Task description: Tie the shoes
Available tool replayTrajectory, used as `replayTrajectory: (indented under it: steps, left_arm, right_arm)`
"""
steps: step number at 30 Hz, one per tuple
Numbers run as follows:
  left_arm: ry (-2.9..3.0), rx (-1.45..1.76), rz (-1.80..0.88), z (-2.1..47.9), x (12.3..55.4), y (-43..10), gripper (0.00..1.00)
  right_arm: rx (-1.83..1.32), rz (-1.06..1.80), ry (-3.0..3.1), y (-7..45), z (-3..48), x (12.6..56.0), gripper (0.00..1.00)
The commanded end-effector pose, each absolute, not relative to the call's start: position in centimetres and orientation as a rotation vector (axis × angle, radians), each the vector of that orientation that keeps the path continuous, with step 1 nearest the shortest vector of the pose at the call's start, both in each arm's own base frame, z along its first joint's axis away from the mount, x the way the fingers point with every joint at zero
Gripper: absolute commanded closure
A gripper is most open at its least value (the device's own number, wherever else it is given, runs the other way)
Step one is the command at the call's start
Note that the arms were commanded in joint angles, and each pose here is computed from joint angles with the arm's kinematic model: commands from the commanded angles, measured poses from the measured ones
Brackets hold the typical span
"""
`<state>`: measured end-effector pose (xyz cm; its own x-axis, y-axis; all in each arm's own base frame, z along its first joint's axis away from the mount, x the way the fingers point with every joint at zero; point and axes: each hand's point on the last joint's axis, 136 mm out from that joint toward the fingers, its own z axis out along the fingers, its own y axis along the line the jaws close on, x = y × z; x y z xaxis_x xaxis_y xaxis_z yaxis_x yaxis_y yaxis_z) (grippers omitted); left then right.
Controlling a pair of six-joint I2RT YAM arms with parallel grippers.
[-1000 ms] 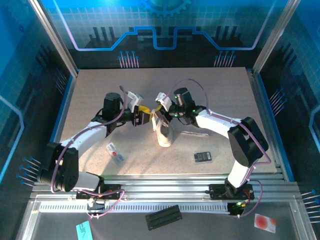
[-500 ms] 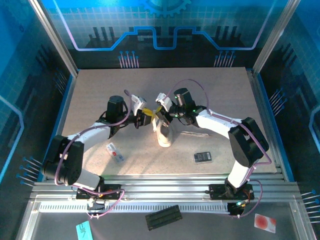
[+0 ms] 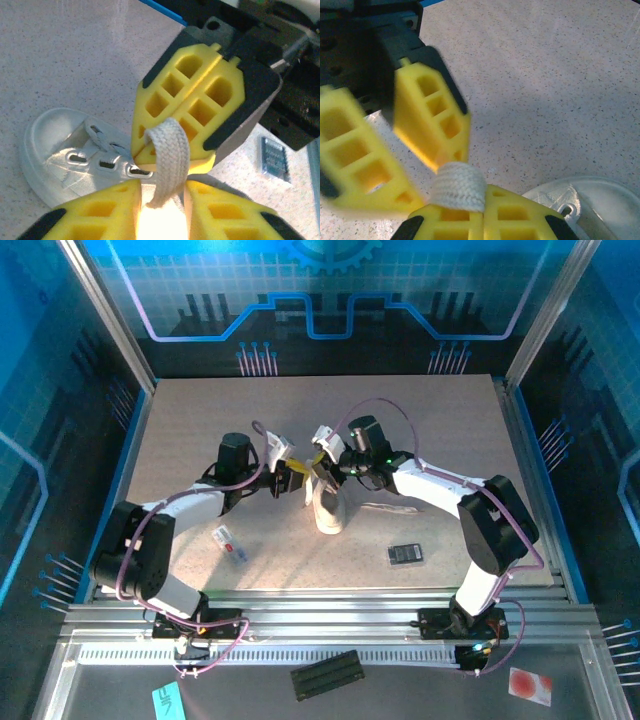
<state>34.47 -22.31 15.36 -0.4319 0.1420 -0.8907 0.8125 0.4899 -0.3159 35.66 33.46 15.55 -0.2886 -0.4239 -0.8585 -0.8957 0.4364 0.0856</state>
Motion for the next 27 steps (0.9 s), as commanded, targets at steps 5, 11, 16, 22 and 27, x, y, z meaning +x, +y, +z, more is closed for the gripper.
replayTrajectory:
  steps: [5, 11, 16, 22, 27]
  left_arm:
    - [1.765, 0.844, -1.003, 17.9, 34.3, -22.9, 1.0]
    - [1.749, 0.841, -0.989, 19.7, 34.4, -22.8, 1.0]
    - [1.731, 0.849, -0.976, 20.8, 34.9, -23.2, 1.0]
    - [1.731, 0.9, -0.976, 21.3, 35.4, -24.2, 1.0]
    - [1.743, 0.923, -0.987, 20.9, 35.3, -24.7, 1.0]
  right_arm:
    - [-1.053, 0.765, 1.875, 32.5, 18.0, 36.0, 0.69]
    - [-0.843, 0.751, 2.048, 26.5, 17.9, 35.0, 0.5]
    - [-0.636, 0.578, 2.383, 19.3, 13.4, 33.1, 0.49]
    - [-0.567, 0.402, 2.74, 16.1, 7.8, 31.0, 0.45]
    - [-0.596, 0.312, 2.881, 16.1, 4.8, 30.2, 0.43]
